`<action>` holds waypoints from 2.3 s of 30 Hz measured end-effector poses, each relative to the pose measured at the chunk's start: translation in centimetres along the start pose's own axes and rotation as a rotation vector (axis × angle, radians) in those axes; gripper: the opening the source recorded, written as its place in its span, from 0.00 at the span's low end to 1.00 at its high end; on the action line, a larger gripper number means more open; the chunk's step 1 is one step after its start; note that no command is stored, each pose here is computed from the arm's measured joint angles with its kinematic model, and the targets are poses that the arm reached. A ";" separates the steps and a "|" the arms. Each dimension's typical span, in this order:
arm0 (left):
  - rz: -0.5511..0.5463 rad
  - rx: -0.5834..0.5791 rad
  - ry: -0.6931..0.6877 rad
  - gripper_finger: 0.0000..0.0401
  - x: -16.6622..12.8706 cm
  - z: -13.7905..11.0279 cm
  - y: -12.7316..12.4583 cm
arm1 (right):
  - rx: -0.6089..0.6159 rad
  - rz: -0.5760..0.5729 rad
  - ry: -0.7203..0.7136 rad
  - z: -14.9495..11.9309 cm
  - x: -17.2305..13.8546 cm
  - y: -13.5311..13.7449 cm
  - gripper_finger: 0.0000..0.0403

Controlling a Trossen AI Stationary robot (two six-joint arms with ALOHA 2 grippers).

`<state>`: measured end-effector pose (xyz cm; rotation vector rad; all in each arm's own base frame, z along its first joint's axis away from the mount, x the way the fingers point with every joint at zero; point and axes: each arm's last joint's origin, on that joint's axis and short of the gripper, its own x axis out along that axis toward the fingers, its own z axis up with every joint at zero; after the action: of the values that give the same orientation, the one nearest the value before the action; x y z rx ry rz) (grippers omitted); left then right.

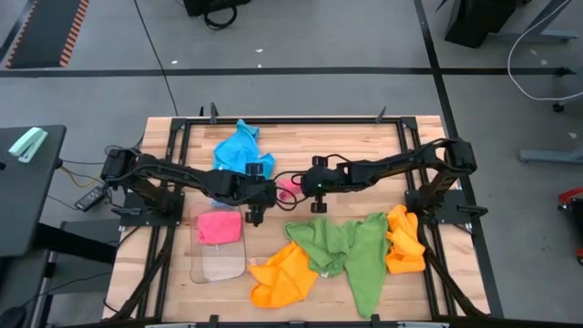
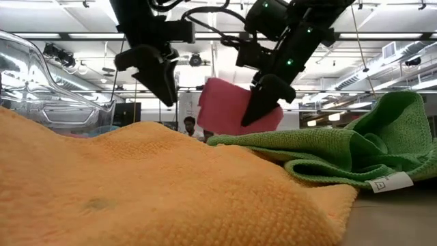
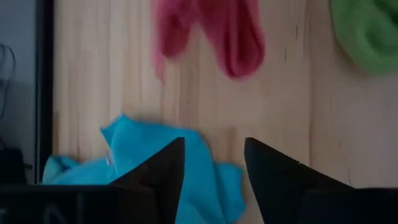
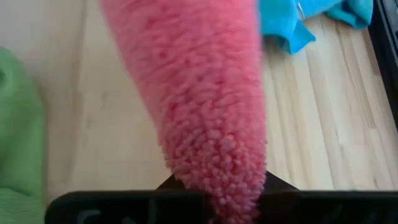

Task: Fold microfiber towels
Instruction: Put the pink microfiber cloth into the transparent bin

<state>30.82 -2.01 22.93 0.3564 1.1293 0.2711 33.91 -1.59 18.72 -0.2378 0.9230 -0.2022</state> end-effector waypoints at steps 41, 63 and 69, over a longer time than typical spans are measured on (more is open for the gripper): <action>-0.220 -0.199 0.101 0.41 -8.3 -4.3 -2.1 | 0.009 0.135 -0.207 2.1 -2.0 1.5 0.06; -0.033 -0.182 -0.428 0.97 -8.0 1.1 0.9 | 0.115 0.116 -0.250 2.5 -1.8 0.3 0.06; -0.020 -0.226 -0.489 0.96 -6.7 2.4 1.8 | 0.132 0.073 -0.246 2.4 -1.8 0.2 0.06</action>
<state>30.29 -3.25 30.15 0.1944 0.6130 0.2726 34.86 -0.68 21.45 -0.1035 0.6703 -0.1617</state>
